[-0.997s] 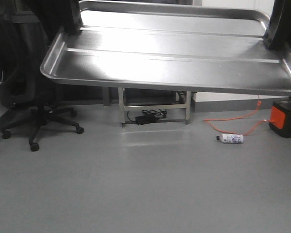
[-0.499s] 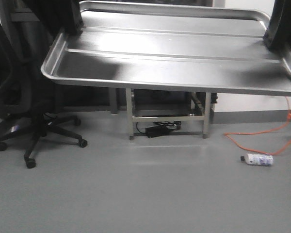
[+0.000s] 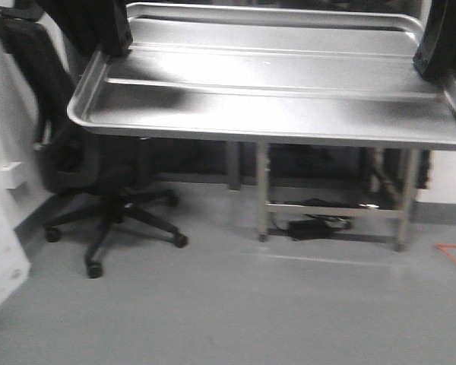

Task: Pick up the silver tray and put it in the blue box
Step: 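Carry the silver tray with both grippers toward the blue crate shelf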

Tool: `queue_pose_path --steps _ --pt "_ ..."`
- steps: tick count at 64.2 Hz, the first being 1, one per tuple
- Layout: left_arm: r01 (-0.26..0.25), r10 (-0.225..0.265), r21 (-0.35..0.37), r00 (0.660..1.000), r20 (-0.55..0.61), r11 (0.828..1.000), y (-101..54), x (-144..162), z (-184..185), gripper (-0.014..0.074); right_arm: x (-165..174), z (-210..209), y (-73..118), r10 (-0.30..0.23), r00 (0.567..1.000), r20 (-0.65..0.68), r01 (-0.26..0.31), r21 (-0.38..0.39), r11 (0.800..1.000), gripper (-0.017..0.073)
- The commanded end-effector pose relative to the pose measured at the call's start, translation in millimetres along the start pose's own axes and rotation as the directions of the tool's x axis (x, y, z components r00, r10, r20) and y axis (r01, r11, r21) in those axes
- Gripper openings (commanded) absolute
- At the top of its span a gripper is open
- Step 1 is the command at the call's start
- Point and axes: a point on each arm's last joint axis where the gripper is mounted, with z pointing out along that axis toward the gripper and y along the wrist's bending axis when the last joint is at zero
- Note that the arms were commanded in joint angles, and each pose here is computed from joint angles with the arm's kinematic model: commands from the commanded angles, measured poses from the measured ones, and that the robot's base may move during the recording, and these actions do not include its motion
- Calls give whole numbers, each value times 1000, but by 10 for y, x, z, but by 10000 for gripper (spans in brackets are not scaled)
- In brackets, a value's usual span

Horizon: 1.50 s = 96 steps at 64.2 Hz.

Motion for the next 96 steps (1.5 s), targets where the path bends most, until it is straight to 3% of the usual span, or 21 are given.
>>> queue_pose_path --steps 1,96 --pt "-17 17 -84 1000 -5 996 137 30 -202 -105 -94 -176 -58 -34 994 101 31 32 999 59" --pt "-16 16 -81 1000 -7 997 135 32 -202 -105 -94 -176 -60 -33 994 100 30 33 999 59"
